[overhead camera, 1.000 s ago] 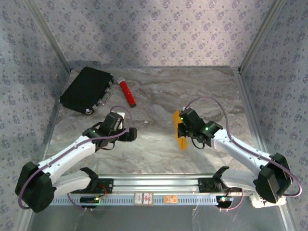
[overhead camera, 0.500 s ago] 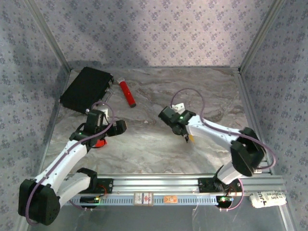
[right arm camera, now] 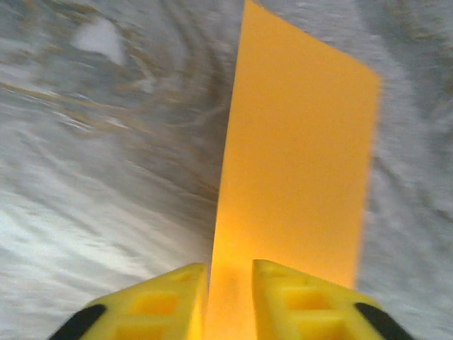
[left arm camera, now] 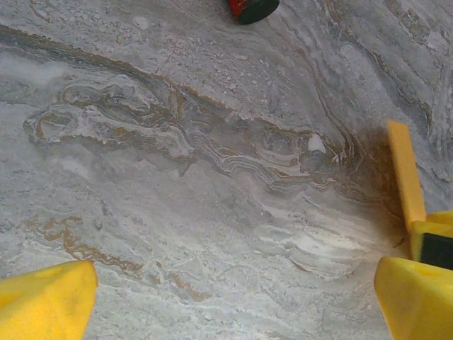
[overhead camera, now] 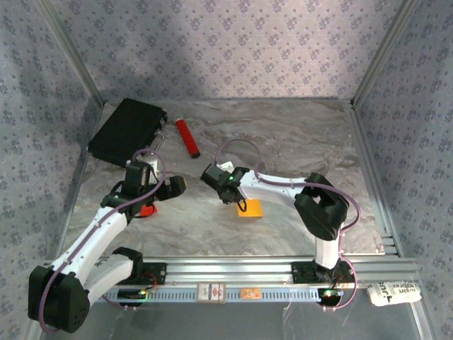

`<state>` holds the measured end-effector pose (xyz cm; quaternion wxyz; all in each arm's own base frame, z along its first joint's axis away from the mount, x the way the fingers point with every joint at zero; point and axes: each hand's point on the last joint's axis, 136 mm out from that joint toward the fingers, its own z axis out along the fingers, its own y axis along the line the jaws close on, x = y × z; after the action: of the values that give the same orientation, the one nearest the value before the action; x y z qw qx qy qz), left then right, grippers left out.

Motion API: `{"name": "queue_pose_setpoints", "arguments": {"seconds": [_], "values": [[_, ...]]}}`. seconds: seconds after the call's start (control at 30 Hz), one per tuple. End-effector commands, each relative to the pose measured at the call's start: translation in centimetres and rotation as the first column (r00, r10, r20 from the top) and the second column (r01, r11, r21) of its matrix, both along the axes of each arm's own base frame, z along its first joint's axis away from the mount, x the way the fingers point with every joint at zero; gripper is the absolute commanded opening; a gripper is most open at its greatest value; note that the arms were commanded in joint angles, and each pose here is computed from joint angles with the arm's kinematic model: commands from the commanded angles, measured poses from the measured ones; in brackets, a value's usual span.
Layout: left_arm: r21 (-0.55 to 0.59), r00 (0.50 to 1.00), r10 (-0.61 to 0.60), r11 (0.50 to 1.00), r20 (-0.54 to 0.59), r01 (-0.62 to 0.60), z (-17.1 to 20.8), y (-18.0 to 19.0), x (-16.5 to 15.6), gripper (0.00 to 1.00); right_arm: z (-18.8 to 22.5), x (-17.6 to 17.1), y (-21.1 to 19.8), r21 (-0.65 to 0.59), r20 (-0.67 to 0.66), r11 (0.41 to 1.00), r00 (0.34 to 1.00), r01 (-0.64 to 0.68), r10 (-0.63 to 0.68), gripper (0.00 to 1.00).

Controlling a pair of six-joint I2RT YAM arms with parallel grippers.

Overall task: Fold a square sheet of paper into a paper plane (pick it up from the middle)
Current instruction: Turn over the paper at the center of the table, then third fold the triangle at the center of the table.

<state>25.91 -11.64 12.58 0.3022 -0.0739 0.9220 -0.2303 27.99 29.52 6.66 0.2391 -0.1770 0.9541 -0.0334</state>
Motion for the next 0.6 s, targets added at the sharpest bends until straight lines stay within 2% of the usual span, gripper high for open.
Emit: {"name": "queue_pose_setpoints", "arguments": {"seconds": [0.0,0.1,0.17,0.33,0.43,0.57], "values": [[-0.059,1.0,-0.02,0.998,-0.014,0.019,0.3,-0.7,-0.4,1.0,3.0,0.1,2.7,0.266,-0.014,0.964,0.999,-0.025,0.03,0.34],[-0.126,0.999,-0.036,0.992,-0.032,0.032,0.1,-1.7,-0.5,0.98,3.6,-0.1,0.9,0.393,-0.043,0.919,0.999,0.01,0.008,0.41],[-0.179,0.998,-0.048,0.983,-0.037,0.041,0.1,-2.5,-0.6,0.95,3.8,-0.3,-0.3,0.487,-0.065,0.873,0.998,0.018,0.016,0.41],[-0.223,0.991,-0.111,0.971,-0.079,0.091,-0.7,-5.2,-0.8,0.84,2.2,-0.7,-5.8,0.649,-0.189,0.736,0.978,0.194,-0.091,0.32],[-0.216,0.983,-0.153,0.968,-0.104,0.128,-1.4,-7.3,-1.0,0.79,1.3,-1.3,-7.3,0.71,-0.256,0.659,0.963,0.248,-0.087,0.26],[-0.208,0.97,-0.202,0.963,-0.136,0.172,-2.4,-10.4,-1.1,0.73,0.4,-2.0,-7.8,0.722,-0.294,0.638,0.953,0.268,-0.068,0.19]]}}
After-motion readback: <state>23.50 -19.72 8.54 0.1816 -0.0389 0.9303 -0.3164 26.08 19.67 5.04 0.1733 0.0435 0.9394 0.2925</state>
